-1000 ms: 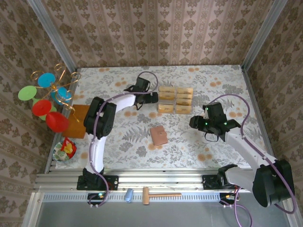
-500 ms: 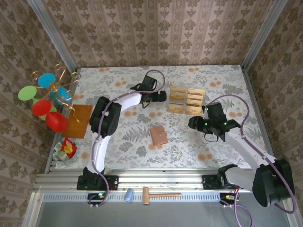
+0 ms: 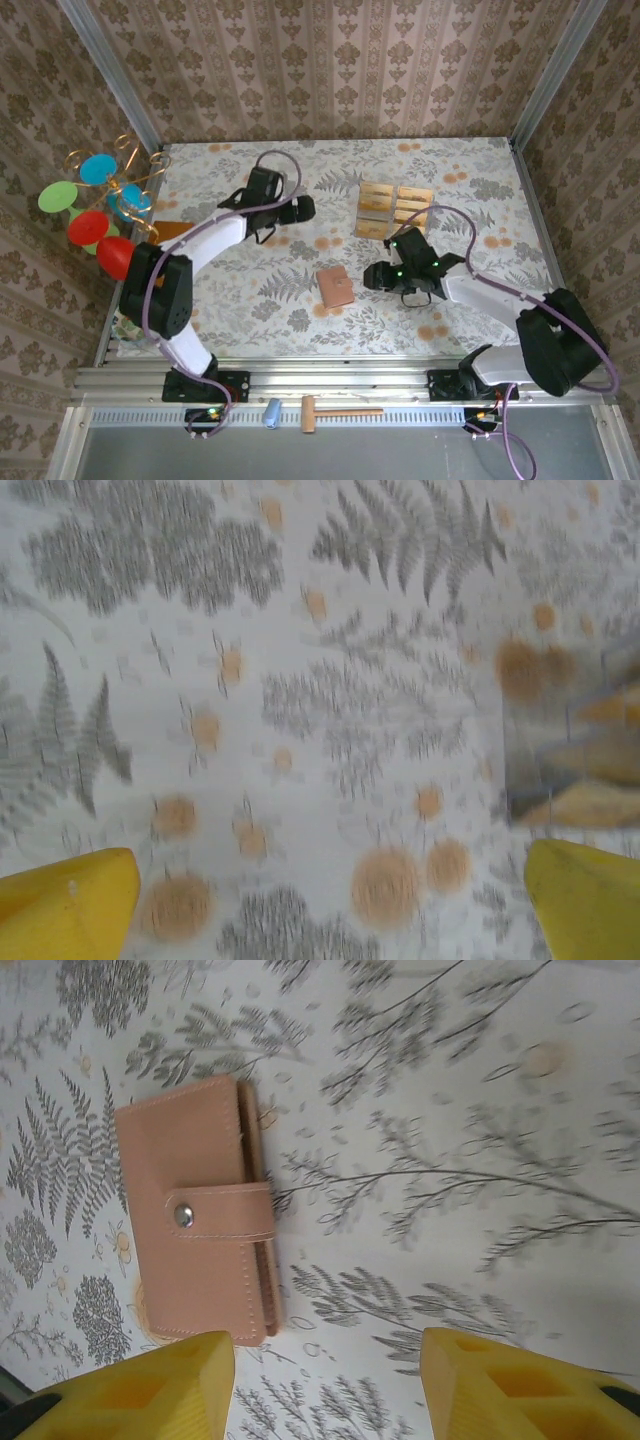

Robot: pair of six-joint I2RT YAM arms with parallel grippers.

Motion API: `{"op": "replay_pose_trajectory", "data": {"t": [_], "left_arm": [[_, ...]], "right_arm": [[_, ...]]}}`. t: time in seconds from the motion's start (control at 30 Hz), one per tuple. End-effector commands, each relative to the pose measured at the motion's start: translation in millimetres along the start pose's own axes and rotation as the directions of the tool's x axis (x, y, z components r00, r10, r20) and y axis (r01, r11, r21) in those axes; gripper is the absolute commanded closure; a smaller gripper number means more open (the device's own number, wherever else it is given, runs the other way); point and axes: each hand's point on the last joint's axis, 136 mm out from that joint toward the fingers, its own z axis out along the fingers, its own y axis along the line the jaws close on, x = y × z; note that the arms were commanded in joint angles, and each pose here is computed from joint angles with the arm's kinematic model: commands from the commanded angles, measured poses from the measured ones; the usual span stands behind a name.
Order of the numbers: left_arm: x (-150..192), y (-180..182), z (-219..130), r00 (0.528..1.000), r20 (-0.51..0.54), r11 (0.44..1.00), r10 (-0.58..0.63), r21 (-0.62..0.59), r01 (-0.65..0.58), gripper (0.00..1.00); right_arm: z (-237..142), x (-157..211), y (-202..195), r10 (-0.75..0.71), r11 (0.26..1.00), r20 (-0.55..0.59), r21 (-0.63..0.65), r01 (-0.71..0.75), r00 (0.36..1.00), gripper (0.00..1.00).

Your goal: Put the credit cards into the card holder

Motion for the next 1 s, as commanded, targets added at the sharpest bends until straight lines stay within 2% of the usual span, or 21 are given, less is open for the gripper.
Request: {"op": "replay_pose_trajectory", "data": {"t": [0.0,0.13,0.33,0.73,0.8,0.97], "left_arm": [[38.4,-2.7,-5.2,0.997,-0.056,0.998,-0.050,0.045,0.053,0.00],[68.4,-4.9,-10.5,0.996,-0.058,0.996,-0.062,0.060,0.066,0.00],[90.4,-10.4,-11.9,0.996,-0.048,0.993,-0.080,0.084,0.084,0.00],[99.8,-16.6,-5.1,0.996,-0.062,0.994,-0.063,0.085,0.068,0.00],[100.8,-17.0,-4.3,0.996,-0.065,0.994,-0.061,0.082,0.067,0.00],[102.9,-16.9,-2.7,0.996,-0.068,0.995,-0.059,0.078,0.064,0.00]], "right_arm": [[9.3,0.7,20.5,0.027,0.998,0.005,-0.063,-0.026,1.000,0.47],[22.8,11.8,21.9,0.076,0.993,-0.018,-0.087,-0.077,0.997,0.47],[34.4,19.8,24.0,0.116,0.988,-0.043,-0.102,-0.120,0.992,0.47],[55.7,26.5,40.0,0.172,0.965,-0.095,-0.184,-0.187,0.980,0.50],[57.9,27.0,41.8,0.185,0.959,-0.102,-0.201,-0.202,0.977,0.56],[65.0,25.1,48.0,0.211,0.943,-0.114,-0.239,-0.233,0.971,0.89]]}}
